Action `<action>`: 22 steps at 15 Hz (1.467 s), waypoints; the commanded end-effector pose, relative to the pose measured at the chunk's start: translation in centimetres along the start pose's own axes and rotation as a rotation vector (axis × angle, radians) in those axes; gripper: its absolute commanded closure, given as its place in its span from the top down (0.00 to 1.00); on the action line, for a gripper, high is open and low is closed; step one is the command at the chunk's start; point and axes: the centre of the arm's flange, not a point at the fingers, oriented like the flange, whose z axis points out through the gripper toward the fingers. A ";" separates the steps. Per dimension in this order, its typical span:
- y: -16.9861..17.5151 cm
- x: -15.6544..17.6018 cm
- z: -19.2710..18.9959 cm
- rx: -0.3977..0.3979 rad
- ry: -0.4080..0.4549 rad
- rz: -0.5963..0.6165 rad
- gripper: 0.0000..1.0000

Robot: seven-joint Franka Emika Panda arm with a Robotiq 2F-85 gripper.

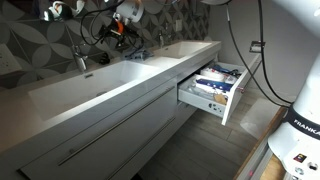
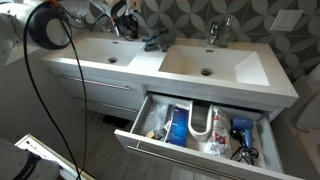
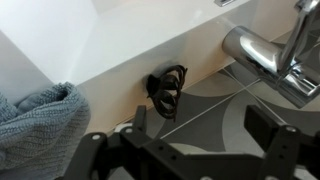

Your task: Remove the black object from on top of the sink and put it in the drawer

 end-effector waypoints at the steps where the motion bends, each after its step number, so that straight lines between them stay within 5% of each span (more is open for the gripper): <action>1: -0.4 3.3 4.1 0.036 0.066 0.018 1.00; 14: -0.2 3.0 9.3 0.095 0.249 0.040 1.00; 16: -0.2 2.9 9.8 0.090 0.279 0.041 0.74; 22: -0.5 2.6 10.6 0.087 0.355 0.036 0.30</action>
